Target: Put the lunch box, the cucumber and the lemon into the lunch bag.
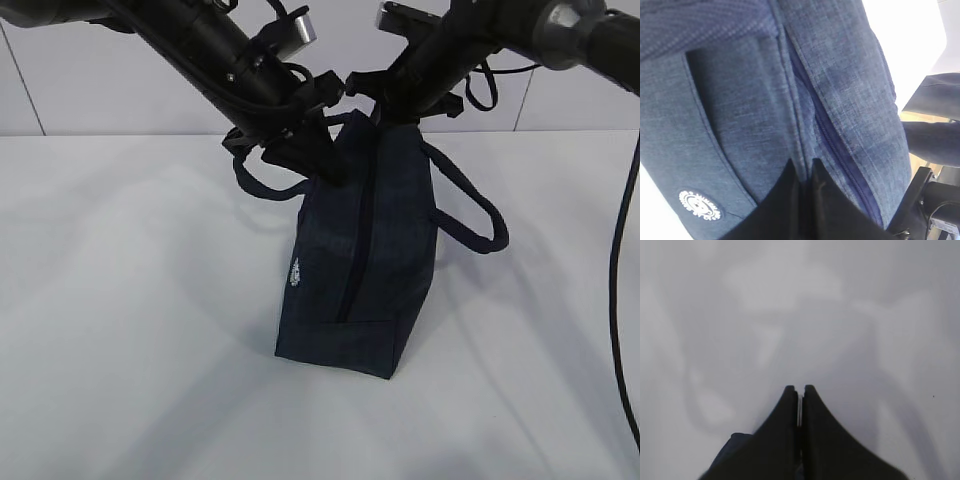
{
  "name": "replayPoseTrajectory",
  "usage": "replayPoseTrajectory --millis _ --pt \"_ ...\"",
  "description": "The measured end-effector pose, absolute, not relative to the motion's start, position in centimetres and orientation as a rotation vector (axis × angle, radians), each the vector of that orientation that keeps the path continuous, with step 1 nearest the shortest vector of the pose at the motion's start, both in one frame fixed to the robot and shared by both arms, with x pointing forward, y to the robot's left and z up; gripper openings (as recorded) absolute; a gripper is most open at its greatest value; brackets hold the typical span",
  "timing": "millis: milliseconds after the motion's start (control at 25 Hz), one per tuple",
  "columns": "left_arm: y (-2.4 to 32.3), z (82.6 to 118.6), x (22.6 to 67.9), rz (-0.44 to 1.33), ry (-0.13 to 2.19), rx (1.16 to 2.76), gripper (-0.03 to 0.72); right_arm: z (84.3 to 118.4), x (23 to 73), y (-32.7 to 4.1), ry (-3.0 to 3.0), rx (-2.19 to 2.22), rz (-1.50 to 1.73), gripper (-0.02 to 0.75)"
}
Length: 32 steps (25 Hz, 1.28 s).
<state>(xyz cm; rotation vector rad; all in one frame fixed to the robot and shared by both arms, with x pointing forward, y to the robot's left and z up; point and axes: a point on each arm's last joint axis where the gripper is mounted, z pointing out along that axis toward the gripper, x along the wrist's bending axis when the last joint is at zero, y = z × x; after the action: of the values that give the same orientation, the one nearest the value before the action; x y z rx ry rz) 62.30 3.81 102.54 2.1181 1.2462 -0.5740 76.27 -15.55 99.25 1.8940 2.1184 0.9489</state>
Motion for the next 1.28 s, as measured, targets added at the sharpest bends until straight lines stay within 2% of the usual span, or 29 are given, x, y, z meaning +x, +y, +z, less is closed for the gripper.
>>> replayPoseTrajectory --millis 280,680,1000,1040,1120,1240,1280 --pt "3.8 102.6 62.3 -0.572 1.249 2.117 -0.008 97.7 76.6 -15.8 2.126 1.921 0.921 0.006" --pt "3.8 102.8 62.2 -0.575 1.251 2.111 -0.008 97.6 77.0 -18.0 2.1 1.961 0.873 0.006" --pt "4.0 102.7 62.2 -0.559 1.25 2.136 0.002 97.9 76.9 -17.9 2.113 1.993 0.915 0.006" --pt "4.0 102.8 62.2 -0.56 1.248 2.137 0.024 98.1 76.9 -17.9 2.128 1.981 0.915 0.006" --pt "4.0 102.9 62.0 -0.569 1.245 2.144 0.116 98.6 76.8 -17.9 2.14 1.983 0.924 0.006" --pt "4.0 103.0 61.9 -0.576 1.239 2.15 0.337 99.8 76.8 -17.7 2.159 1.963 0.945 0.006" --pt "4.0 103.0 61.9 -0.57 1.24 2.146 0.379 100.2 76.7 -17.6 2.164 1.959 0.955 0.006"
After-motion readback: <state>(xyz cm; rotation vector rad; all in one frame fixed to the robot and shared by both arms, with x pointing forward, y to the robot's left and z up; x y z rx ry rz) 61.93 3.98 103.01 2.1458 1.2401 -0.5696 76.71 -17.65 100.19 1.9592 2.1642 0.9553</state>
